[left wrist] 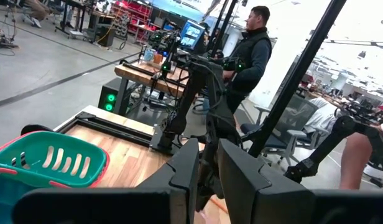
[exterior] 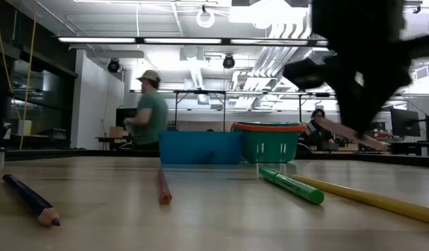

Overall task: Sort pens & pencils
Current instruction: Put the purple pen into the blue bin

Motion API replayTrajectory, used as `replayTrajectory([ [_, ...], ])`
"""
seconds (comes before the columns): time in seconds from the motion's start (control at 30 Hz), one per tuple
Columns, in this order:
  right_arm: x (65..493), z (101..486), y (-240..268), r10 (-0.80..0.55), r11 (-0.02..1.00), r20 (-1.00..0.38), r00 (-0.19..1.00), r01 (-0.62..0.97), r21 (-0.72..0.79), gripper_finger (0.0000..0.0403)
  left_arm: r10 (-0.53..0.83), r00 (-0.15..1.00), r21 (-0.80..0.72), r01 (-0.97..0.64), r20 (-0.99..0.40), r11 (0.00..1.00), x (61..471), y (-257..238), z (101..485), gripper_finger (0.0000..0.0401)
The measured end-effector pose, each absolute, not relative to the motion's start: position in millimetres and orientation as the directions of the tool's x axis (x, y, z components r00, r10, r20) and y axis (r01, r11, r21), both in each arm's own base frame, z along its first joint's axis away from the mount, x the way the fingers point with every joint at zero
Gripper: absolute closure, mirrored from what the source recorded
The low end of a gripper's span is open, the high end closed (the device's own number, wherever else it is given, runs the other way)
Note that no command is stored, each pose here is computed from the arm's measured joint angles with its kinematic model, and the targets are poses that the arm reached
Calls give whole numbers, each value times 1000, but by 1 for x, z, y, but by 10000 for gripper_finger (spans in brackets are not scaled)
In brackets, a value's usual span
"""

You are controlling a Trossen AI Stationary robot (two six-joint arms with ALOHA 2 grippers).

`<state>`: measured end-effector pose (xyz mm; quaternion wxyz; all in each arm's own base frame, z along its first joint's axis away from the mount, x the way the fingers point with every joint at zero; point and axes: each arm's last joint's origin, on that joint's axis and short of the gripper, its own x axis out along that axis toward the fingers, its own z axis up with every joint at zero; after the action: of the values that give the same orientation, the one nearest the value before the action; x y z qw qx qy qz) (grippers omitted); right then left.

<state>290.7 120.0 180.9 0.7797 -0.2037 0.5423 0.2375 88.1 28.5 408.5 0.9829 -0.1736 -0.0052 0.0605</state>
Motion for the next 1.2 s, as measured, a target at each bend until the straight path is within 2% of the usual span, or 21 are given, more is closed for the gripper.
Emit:
replayTrajectory([
  [0.3,337,234,77,115,906,-854,507,-407,-119,395,94,995,-331,-99,-31,939,88,28,406,350],
  [0.63,369,288,-7,-11,998,-696,718,-30,-47,395,67,986,-331,-115,-153,937,87,27,394,350],
  [0.9,377,293,-69,-91,979,-596,798,183,95,395,41,979,-298,-101,-199,949,86,26,390,350],
  [1.2,391,271,-120,-177,907,-535,826,348,238,395,40,976,-276,-100,-216,956,91,28,388,350],
])
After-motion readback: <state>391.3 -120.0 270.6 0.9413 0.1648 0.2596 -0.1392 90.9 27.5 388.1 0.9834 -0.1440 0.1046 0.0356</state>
